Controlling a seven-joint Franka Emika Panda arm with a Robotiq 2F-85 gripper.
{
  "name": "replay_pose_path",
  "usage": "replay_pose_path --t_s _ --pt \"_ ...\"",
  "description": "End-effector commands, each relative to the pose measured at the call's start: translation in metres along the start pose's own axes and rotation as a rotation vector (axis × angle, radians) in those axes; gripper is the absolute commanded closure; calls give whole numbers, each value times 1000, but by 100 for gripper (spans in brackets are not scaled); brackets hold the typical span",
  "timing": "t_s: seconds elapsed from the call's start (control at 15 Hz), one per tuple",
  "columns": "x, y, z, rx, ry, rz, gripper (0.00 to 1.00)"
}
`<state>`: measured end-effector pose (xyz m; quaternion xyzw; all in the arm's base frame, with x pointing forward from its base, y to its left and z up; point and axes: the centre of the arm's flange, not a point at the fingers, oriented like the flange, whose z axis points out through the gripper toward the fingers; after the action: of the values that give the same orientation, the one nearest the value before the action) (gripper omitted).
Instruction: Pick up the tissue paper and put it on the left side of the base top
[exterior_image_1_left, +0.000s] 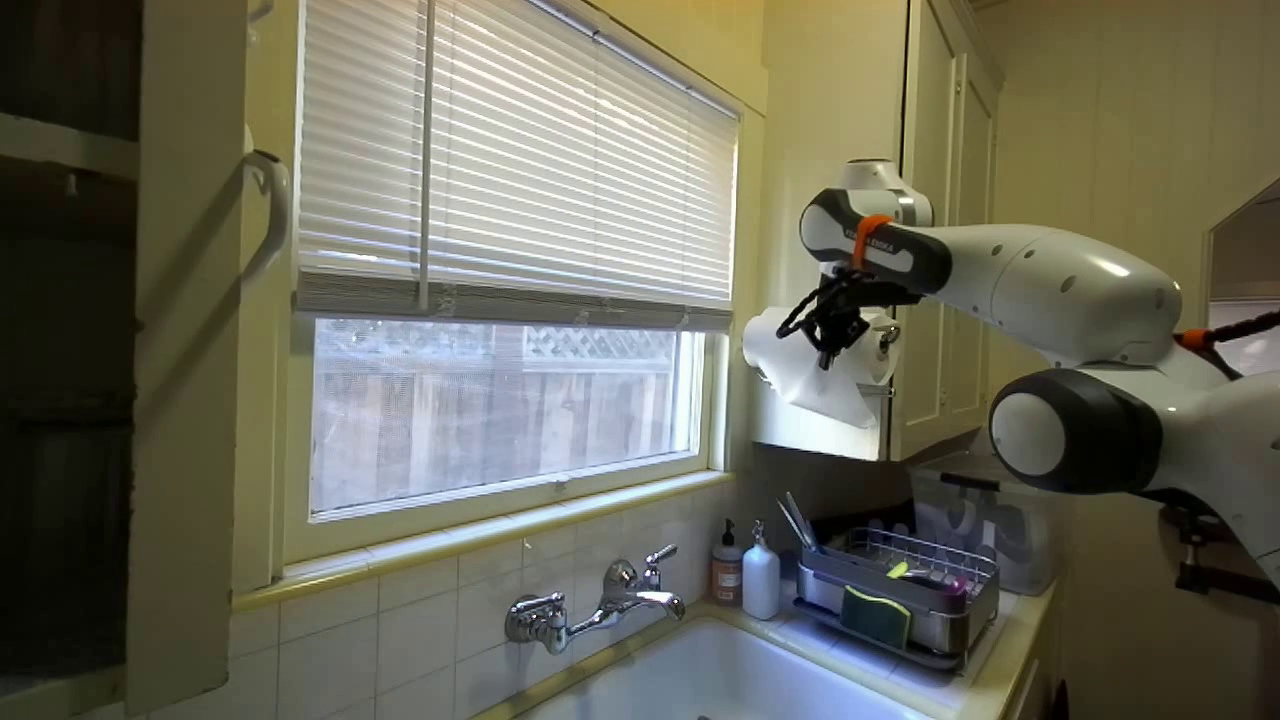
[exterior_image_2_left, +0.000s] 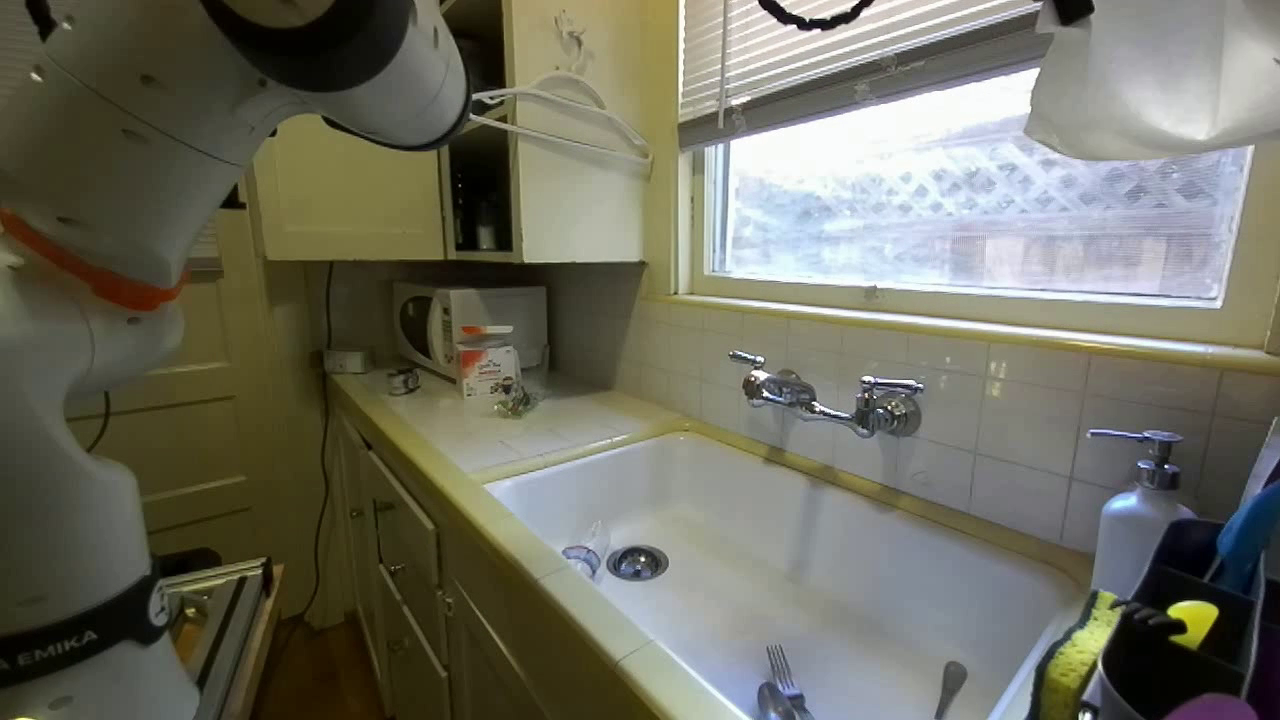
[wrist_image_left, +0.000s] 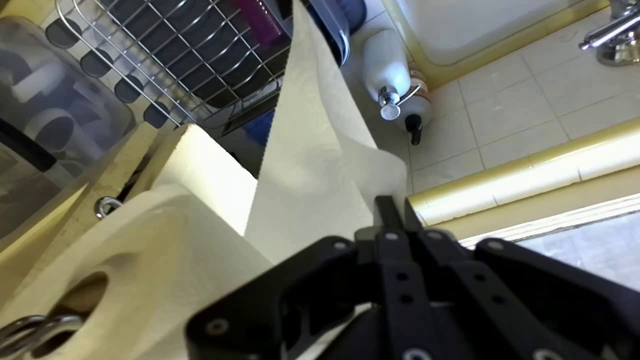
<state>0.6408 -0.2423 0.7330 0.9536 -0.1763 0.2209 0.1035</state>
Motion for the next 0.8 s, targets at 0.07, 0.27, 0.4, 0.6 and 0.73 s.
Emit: replay_pose_path --t_s 0.07,0.27,0.4,0.6,0.73 --pt "78 -7 18 -49 -10 -86 99" --pt "77 9 25 -39 -1 -146 99" --pt "78 22 24 -47 22 -187 99" --pt "82 33 20 -44 54 -271 99" --pt "85 32 20 -44 52 -331 99"
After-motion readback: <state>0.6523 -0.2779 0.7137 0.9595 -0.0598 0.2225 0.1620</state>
